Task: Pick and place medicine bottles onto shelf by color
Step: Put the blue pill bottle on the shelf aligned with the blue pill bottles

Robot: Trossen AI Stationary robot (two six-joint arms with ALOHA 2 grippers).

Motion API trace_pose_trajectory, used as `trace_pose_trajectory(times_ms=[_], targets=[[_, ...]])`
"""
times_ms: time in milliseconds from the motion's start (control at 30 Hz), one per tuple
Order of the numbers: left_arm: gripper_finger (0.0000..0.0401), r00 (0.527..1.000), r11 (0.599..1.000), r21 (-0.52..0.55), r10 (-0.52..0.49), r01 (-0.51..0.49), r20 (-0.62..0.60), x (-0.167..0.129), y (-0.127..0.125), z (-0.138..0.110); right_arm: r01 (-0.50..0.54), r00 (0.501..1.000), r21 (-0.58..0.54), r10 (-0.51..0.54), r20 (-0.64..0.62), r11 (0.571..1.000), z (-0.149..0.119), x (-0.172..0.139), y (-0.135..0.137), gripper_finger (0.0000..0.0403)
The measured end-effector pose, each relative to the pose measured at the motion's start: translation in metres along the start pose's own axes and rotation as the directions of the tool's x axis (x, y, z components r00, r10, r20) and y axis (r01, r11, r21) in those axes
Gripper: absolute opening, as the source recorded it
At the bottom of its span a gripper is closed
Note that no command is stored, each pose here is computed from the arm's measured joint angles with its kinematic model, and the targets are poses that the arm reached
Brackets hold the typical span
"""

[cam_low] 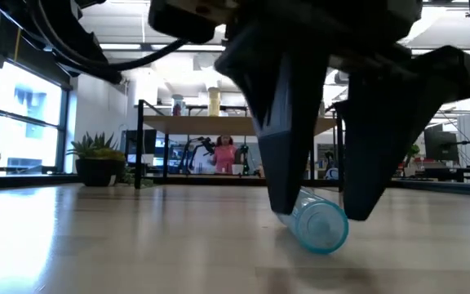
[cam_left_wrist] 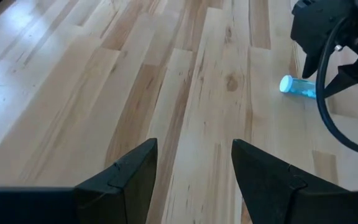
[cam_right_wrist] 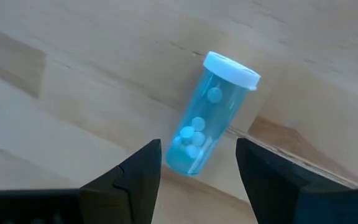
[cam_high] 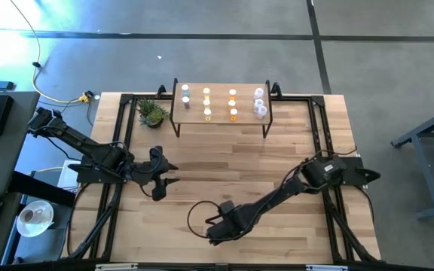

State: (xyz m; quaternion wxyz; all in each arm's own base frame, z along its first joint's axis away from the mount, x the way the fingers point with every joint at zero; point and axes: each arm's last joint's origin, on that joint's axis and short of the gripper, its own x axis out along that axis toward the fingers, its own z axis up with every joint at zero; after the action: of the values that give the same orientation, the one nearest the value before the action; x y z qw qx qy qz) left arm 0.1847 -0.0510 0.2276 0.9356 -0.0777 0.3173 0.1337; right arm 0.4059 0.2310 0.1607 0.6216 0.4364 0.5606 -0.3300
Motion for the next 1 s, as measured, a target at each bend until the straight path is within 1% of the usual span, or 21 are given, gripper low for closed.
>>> trace_pose_trajectory(times_ms=[133, 200, 333, 433, 600, 733, 833, 1000], targets=[[0.0198, 1.000, 1.000, 0.000, 0.000, 0.000, 0.000, 0.000, 0.000, 0.000, 0.011, 1.000, 0.000, -0.011, -0.004, 1.000, 0.000, 0.006, 0.000, 0.0198], [0.0197, 1.000, 1.000, 0.000, 0.000, 0.000, 0.000, 0.000, 0.000, 0.000, 0.010, 1.000, 0.000, -0.010, -0.005, 1.000, 0.000, 0.006, 0.000, 0.0191], [0.0198, 1.000, 1.000, 0.000, 0.000, 0.000, 0.000, 0.000, 0.000, 0.000, 0.008, 1.000, 0.000, -0.008, 0.009, 1.000, 0.000, 0.006, 0.000, 0.0161], [0.0198, 1.000, 1.000, 0.000, 0.000, 0.000, 0.000, 0.000, 0.000, 0.000, 0.018, 1.000, 0.000, -0.018, 0.011, 1.000, 0.000, 0.012, 0.000, 0.0138], [0.0198, 1.000, 1.000, -0.002, 0.000, 0.000, 0.000, 0.000, 0.000, 0.000, 0.024, 1.000, -0.026, -0.023, 0.012, 0.999, 0.000, 0.016, 0.000, 0.0113], [0.0198, 1.000, 1.000, -0.002, -0.004, 0.004, -0.002, 0.000, 0.000, 0.000, 0.019, 0.999, -0.049, -0.016, 0.050, 0.999, -0.001, 0.014, 0.000, 0.0090], [0.0198, 0.999, 1.000, -0.002, -0.029, 0.029, -0.015, 0.000, -0.001, 0.000, 0.019, 0.998, -0.091, -0.014, 0.056, 0.996, -0.004, 0.013, 0.001, 0.0079], [0.0198, 0.987, 0.990, 0.003, -0.143, 0.144, -0.072, 0.000, -0.004, -0.002, 0.000, 0.992, -0.158, 0.020, 0.127, 0.987, -0.007, 0.008, 0.005, 0.0079]])
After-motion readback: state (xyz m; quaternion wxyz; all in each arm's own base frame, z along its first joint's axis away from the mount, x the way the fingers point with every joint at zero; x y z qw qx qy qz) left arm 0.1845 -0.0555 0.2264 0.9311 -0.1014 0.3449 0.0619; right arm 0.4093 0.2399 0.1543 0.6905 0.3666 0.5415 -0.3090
